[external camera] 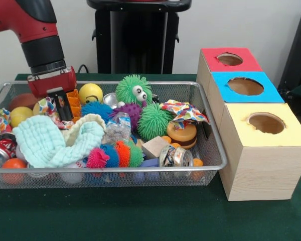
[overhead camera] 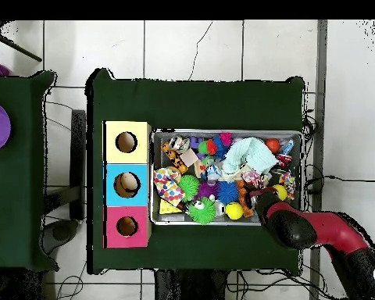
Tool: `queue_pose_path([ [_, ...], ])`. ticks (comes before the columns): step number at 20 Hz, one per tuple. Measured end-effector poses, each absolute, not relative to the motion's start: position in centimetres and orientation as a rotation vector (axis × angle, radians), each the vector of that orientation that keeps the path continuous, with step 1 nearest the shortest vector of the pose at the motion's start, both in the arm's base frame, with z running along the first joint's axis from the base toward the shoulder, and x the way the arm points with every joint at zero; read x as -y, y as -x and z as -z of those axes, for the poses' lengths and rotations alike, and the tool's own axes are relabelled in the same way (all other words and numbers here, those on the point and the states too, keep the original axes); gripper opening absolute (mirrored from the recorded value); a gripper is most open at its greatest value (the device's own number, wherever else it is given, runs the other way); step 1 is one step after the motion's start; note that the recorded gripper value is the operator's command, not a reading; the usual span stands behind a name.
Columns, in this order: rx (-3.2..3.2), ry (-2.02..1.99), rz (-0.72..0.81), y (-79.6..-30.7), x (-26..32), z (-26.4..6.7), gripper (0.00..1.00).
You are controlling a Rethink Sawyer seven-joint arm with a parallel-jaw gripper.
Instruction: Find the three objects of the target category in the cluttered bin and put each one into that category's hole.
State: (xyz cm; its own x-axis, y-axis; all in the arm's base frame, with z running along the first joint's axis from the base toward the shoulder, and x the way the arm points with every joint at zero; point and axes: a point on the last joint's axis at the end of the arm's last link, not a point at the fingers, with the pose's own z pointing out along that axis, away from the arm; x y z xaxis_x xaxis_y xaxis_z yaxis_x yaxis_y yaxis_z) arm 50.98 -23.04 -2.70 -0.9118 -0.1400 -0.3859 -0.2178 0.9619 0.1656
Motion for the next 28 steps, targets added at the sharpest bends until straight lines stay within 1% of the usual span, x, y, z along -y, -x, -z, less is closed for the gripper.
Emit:
queue_pose_path([
  [3,-2.733,0.279,-0.257,-51.1,22.8,2.7,0.0],
  [6,-2.711,0.342,-0.183,-51.6,21.9,2.2,0.0],
  [9,-2.691,0.379,-0.146,-52.1,21.2,1.8,0.0],
  [14,-2.684,0.386,-0.123,-52.5,20.6,1.3,0.0],
  [28,-2.867,0.167,-0.02,-50.4,23.0,0.0,0.0],
])
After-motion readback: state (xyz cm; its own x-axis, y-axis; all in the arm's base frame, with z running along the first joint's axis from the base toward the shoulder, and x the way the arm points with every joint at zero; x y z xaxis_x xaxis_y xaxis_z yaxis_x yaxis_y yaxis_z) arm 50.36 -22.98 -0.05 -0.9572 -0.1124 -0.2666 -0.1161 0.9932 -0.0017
